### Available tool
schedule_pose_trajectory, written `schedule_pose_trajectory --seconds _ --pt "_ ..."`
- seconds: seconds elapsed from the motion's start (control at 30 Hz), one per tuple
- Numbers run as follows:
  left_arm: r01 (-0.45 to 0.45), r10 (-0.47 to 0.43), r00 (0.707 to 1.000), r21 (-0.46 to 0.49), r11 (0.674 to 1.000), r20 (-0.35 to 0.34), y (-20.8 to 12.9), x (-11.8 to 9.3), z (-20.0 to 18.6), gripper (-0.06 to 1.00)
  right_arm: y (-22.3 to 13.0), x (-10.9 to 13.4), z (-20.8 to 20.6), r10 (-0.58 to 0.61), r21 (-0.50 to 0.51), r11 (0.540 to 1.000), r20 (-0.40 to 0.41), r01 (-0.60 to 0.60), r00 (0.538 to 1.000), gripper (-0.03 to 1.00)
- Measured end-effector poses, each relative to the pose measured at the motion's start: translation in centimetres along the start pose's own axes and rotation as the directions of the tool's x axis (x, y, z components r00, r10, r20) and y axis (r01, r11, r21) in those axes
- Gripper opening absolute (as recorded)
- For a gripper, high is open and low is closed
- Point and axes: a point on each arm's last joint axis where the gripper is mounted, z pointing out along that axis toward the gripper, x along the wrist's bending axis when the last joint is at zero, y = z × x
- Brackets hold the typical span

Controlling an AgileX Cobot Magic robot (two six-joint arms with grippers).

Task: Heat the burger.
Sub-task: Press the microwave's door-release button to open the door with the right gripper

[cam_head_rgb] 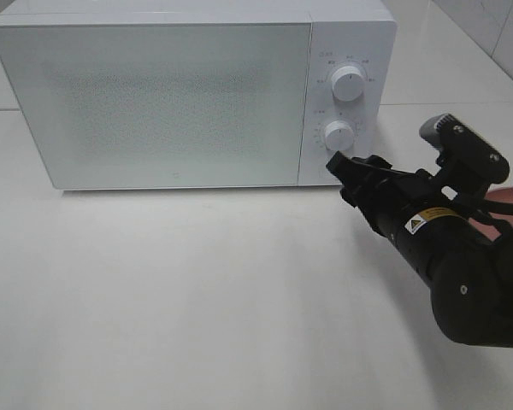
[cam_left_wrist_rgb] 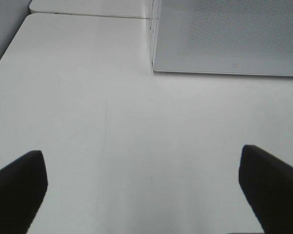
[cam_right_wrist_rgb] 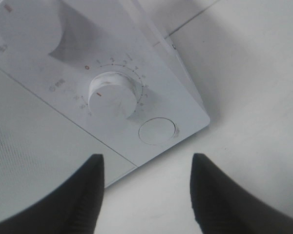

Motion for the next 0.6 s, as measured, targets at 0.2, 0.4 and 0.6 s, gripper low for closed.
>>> schedule_pose_trajectory --seconds 0.2,0.4,0.6 --pt "0.000 0.000 1.000 0.000 1.000 0.000 0.00 0.00 0.00 0.99 0.00 -0.01 0.00 0.321 -0.001 0.947 0.001 -0.321 0.947 0.34" --pt "0.000 0.000 1.000 0.000 1.000 0.000 0.00 0.00 0.00 0.99 -0.03 -0.03 0.00 0.515 0.001 0.857 0.005 -0.515 0.857 0.20" --pt "0.000 0.000 1.000 0.000 1.000 0.000 0.00 0.00 0.00 0.99 -0.36 -0.25 -0.01 0.626 0.014 0.779 0.046 -0.627 0.779 0.02"
